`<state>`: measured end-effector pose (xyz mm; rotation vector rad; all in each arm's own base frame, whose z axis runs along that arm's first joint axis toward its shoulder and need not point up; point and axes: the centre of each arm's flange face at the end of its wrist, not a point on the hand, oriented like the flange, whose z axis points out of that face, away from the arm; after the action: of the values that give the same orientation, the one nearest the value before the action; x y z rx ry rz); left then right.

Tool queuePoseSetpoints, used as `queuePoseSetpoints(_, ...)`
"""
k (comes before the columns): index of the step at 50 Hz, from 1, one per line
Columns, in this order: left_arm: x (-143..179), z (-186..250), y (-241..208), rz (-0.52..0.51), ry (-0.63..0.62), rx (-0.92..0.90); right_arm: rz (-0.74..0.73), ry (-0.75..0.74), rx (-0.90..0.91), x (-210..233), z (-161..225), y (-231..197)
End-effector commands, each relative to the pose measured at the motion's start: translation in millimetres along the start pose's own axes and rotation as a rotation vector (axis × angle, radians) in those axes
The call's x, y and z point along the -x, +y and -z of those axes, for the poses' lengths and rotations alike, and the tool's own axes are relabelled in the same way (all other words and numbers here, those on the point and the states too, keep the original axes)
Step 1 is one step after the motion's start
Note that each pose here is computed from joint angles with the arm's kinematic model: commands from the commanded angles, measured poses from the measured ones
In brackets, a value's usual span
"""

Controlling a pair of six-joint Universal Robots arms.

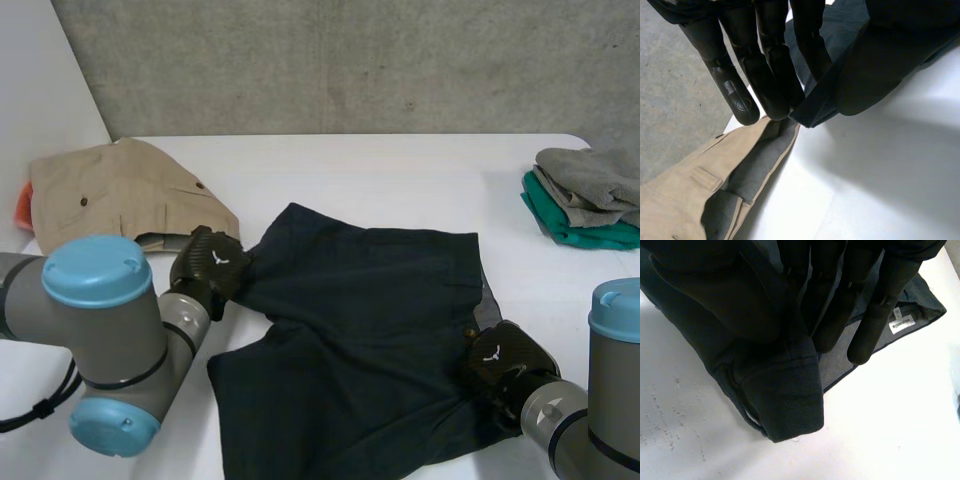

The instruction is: Fold the laundry.

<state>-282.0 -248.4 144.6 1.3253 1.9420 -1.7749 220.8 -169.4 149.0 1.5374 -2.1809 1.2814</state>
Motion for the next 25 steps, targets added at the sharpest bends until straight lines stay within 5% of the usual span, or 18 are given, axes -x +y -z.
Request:
queuePoseSetpoints(1,-1,2,-6,0.015,-0.001,-0.014,-0.015,0.015,-0.007,-4,1,-1)
queuePoseSetpoints(8,32,36,-35,0.144,-0.056,-0.071,-0.119,0.065,-0.059,-17,-3,-11)
queuePoseSetpoints(12,37,68,-45,0.331,0.002,-0.035,-0.180,0.077,-0.088,-23,-4,-18)
queuePoseSetpoints(17,13,124,-51,0.557,0.235,0.130,-0.227,0.094,-0.114,-29,-6,-23)
queuePoseSetpoints(25,-32,167,-42,0.642,0.461,0.263,-0.235,0.127,-0.171,-36,-10,-31)
